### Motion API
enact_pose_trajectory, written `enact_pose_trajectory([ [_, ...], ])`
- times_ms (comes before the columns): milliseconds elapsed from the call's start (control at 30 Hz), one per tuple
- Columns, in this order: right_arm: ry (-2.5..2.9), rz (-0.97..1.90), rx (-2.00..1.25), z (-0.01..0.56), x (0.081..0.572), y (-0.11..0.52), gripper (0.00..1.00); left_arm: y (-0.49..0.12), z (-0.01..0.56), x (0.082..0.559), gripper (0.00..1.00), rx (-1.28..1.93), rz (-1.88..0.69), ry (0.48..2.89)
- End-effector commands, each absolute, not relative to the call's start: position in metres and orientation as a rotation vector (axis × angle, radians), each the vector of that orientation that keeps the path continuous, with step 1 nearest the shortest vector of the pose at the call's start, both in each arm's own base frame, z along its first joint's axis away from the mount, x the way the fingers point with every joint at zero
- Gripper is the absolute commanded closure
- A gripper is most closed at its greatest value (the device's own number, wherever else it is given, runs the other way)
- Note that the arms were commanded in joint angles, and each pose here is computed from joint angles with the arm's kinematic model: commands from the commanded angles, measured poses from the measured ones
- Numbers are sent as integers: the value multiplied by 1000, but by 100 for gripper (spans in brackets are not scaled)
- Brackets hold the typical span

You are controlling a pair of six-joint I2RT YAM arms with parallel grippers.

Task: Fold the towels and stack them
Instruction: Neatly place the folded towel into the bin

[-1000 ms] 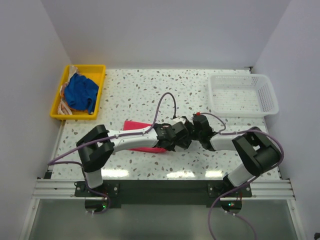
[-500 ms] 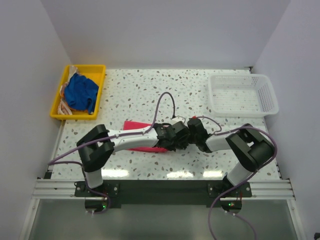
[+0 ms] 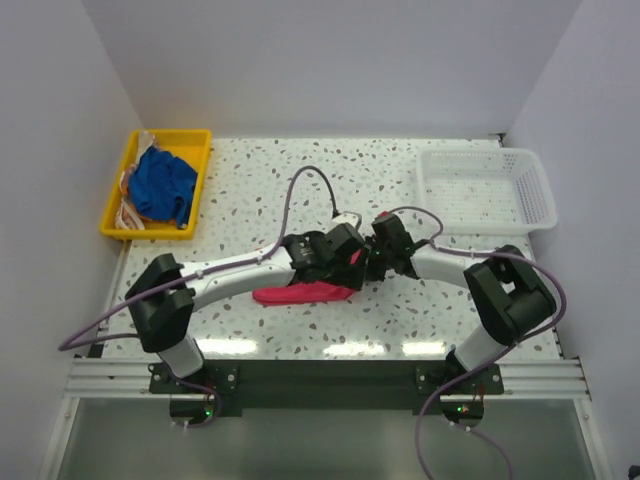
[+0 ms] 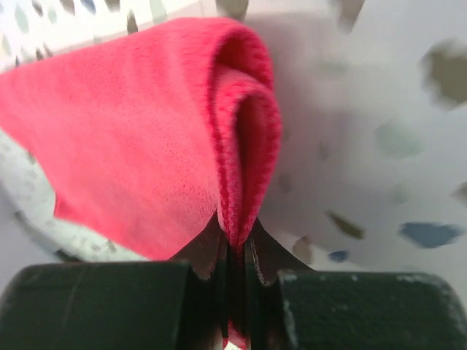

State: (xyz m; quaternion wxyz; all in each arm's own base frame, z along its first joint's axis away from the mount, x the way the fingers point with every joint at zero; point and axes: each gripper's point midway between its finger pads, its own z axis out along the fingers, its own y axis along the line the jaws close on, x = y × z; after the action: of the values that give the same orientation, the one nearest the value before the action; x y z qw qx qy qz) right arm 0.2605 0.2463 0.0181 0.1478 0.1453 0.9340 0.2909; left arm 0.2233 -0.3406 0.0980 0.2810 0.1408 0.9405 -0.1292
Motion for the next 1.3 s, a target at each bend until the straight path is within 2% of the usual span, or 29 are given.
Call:
enact_pose_trajectory([
  [0,2756,522,198,18,276,200,100,-325,149,249,0,298,-444,2395],
  [167,2697,309,-4,57,330,161,100,-252,164,289,0,184,-360,2347],
  [467,2644,57,-125,138,401,88,100,-106,130,332,0,-14,-82,2382],
  [533,2606,-13,-114,164,415,69,100,-98,120,329,0,-22,-88,2404],
  [700,2571,-159,-165,190,441,28,100,-82,105,327,0,-60,-38,2428],
  [1267,2379,-580,47,196,489,-110,100,-65,83,328,0,-103,68,2484],
])
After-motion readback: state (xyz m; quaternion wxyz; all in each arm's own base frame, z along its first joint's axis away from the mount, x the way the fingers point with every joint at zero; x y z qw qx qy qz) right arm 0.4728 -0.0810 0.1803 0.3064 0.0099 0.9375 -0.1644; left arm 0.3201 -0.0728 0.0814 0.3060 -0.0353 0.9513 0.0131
